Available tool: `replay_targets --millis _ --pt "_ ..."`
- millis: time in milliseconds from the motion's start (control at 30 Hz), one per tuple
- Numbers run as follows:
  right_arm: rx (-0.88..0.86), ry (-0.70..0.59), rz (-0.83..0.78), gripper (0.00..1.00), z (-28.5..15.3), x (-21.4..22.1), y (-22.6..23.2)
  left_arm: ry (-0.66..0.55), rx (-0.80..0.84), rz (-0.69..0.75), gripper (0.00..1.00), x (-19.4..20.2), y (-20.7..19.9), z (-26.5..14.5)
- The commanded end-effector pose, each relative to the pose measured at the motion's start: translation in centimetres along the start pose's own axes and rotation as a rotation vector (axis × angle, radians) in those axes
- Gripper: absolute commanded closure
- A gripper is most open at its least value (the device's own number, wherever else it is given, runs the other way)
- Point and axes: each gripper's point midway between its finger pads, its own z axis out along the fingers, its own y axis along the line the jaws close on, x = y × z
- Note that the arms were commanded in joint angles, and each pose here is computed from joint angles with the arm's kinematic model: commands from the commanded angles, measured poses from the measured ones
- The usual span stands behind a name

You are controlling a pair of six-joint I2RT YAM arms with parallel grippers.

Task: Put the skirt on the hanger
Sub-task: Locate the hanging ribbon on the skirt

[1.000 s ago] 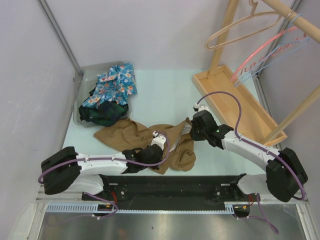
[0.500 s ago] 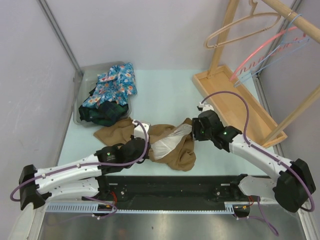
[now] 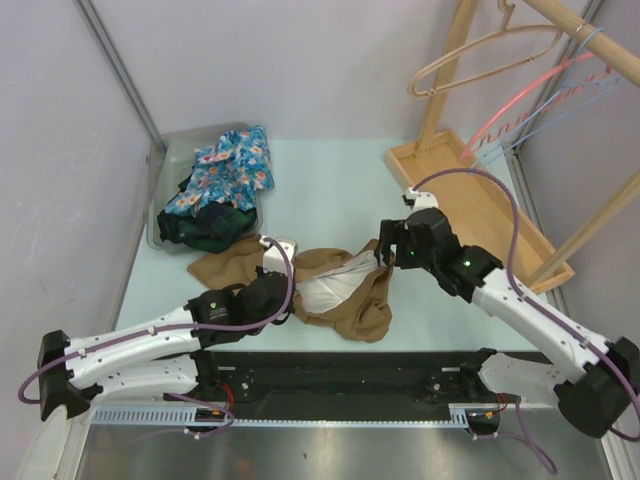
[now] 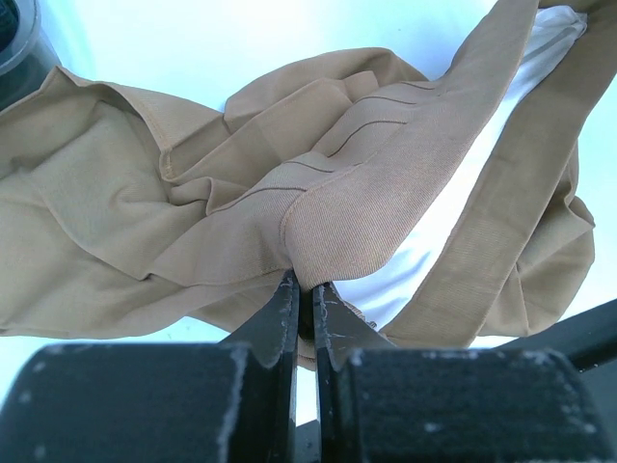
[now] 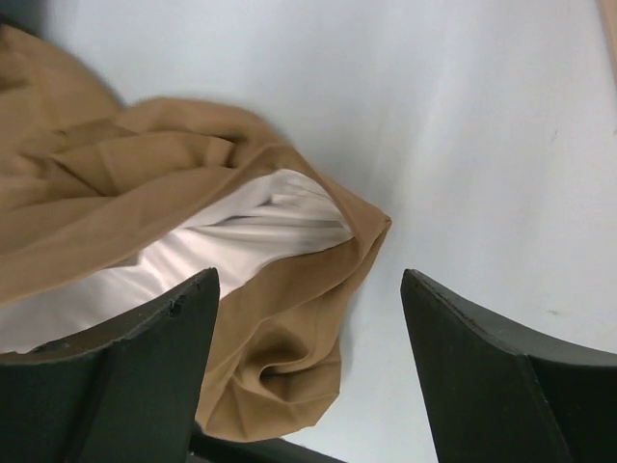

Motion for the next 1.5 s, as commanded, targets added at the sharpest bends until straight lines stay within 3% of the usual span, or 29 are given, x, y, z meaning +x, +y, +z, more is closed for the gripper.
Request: replay_targets --millis 0,200,300,400,433,467,700,833,1067,1233,1333,1467 --pt "0.080 0.068 -0.006 0.21 3.0 1.8 -1.0 -0.066 -0.008 -0.047 1.00 -2.6 -0.2 -0.4" --pt "0.229 0.089 0.020 0.24 6.2 1.9 -3.6 -0.041 0.000 -0.137 1.00 -2.6 0.2 -0.4" --pt "0.215 0.084 0.029 0.35 6.9 1.5 -3.5 -0.039 0.007 -0.201 1.00 -3.0 1.2 -0.4" --pt "0.184 0.075 0.031 0.74 7.0 0.7 -3.0 -0.061 0.043 -0.242 1.00 -4.1 1.6 -0.4" --pt "0.173 0.071 0.027 0.98 6.9 0.3 -2.7 -0.085 0.059 -0.254 1.00 -5.0 1.6 -0.7" --pt "0.164 0.060 0.023 1.00 6.5 -0.2 -2.4 -0.104 0.050 -0.248 1.00 -5.7 2.2 -0.7" --pt "0.076 -0.194 0.060 1.00 -1.0 -10.0 0.5 -0.278 0.105 -0.156 1.00 -15.0 2.1 -6.0" --pt "0.006 -0.342 0.079 1.00 -7.9 -15.9 2.0 -0.367 0.144 -0.133 1.00 -19.0 2.3 -9.7" --pt "-0.115 -0.460 0.073 1.00 -15.0 -20.0 4.2 -0.506 0.238 -0.104 1.00 -24.4 2.3 -16.2" --pt "-0.127 -0.458 0.067 1.00 -15.6 -19.9 4.5 -0.560 0.221 -0.086 1.00 -25.9 2.8 -17.4" --pt "-0.098 -0.399 0.086 1.00 -13.5 -17.6 3.8 -0.513 0.249 -0.088 1.00 -24.5 1.7 -15.6" --pt "-0.054 -0.288 0.114 1.00 -9.9 -12.8 2.4 -0.385 0.273 -0.112 1.00 -19.4 0.2 -10.7"
